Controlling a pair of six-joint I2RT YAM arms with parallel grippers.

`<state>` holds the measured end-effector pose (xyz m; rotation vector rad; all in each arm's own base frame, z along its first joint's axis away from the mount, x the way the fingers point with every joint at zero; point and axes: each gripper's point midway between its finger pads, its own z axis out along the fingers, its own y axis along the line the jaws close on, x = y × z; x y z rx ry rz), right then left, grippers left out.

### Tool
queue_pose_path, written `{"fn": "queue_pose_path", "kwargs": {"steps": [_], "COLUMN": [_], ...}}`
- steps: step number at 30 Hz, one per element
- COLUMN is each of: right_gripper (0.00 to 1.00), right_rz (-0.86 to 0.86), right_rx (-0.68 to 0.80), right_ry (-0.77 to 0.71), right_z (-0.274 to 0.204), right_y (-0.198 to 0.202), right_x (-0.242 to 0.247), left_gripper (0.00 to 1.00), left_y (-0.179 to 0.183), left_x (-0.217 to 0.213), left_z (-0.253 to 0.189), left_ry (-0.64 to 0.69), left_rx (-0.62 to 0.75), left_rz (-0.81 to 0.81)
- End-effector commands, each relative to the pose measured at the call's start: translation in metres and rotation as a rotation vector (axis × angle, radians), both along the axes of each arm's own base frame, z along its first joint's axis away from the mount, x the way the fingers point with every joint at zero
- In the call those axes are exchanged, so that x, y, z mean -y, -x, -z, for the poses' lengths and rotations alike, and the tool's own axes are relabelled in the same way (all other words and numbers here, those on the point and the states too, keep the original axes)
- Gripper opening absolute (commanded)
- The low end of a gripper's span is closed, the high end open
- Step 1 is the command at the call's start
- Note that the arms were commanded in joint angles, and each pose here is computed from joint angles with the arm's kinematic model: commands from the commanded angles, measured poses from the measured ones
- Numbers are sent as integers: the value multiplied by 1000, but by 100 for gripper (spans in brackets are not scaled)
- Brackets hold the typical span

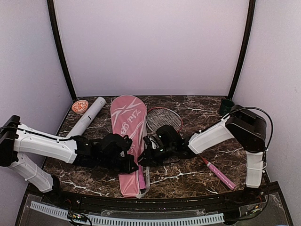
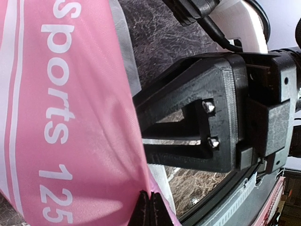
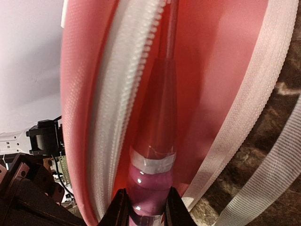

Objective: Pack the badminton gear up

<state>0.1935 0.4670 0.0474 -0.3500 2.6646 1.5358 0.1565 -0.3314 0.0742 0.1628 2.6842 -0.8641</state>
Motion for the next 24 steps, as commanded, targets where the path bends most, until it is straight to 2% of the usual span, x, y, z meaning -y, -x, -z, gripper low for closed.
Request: {"fn": "queue_pose_path", "kwargs": {"steps": [1, 10, 18, 21, 24], "right_gripper": [0, 0, 0, 0, 0], "right_rz": [129, 107, 198, 244, 210], "right_rx": [202, 210, 220, 206, 171], "right_ry": [-9, -23, -245, -278, -284], "right_z": [-31, -26, -102, -103, -94], "right_y": [-47, -41, -48, -54, -53], "right_x": [4, -13, -1, 6, -7], "left_gripper": [0, 0, 0, 0, 0], "left_y": [10, 11, 11, 10, 10], "left_x": [14, 26, 20, 20, 20], "left_z": [-23, -36, -32, -36, -35], "left_ry": [115, 209, 229, 243, 250], "left_rx": [1, 17, 12, 22, 23], "left_rz": [52, 78, 51, 45, 42]}}
